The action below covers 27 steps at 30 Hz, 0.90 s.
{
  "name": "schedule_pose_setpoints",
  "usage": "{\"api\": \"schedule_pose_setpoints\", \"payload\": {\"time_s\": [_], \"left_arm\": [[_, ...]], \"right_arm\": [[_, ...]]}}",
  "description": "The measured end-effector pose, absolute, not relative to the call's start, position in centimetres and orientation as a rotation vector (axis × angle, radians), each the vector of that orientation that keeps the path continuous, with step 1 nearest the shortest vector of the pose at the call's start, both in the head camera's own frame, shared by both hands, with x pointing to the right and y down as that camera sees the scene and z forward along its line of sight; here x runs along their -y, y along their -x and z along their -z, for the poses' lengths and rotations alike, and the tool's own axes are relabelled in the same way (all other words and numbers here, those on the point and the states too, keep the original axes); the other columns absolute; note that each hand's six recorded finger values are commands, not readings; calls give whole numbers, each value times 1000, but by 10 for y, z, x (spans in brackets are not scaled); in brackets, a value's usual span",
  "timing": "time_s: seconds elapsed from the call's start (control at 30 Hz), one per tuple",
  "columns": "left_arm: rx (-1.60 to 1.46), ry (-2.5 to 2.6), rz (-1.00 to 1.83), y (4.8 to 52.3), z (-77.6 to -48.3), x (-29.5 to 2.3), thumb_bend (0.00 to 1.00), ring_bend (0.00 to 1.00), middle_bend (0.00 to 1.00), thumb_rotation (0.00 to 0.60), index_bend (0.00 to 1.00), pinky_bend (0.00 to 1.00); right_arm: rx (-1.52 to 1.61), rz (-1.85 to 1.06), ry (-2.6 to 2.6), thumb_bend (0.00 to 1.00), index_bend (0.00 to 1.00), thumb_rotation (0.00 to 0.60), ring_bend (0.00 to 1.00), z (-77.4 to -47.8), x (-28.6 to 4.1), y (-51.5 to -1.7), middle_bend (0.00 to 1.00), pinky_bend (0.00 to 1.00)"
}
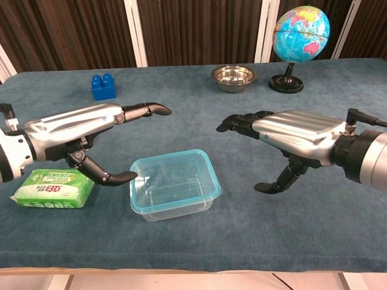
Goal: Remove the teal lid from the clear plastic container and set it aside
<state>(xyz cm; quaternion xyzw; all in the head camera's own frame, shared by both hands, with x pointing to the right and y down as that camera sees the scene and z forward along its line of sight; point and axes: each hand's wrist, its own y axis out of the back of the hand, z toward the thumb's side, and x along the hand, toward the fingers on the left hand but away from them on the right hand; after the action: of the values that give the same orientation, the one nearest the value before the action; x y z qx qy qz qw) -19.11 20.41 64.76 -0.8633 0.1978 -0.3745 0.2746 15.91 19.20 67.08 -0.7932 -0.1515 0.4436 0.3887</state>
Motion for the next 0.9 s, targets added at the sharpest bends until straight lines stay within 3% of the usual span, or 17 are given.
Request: {"api": "schedule_pose_setpoints", "payload": {"time_s": [0.3,0.5,0.6,0.9], "left_arm": [[-524,2359,1018,188,-650,-216,279,0,0,583,0,0],[-579,2440,955,174,-648,-232,242,0,0,403,0,0],[-603,2443,916,163,-651,-241,234,0,0,363,0,0],[-585,2341,892,135,-677,-276,232,0,0,350,0,0]], "right_arm": [[384,-1141,2003,199,27,600,0,-672,-190,-167,0,0],[396,-1159,1976,199,25,600,0,-668,-182,-182,0,0],[416,-1172,1968,199,15,600,0,-665,-177,-193,0,0],[473,-1204,1947,199,0,600,0,-649,-158,-227,0,0]]}}
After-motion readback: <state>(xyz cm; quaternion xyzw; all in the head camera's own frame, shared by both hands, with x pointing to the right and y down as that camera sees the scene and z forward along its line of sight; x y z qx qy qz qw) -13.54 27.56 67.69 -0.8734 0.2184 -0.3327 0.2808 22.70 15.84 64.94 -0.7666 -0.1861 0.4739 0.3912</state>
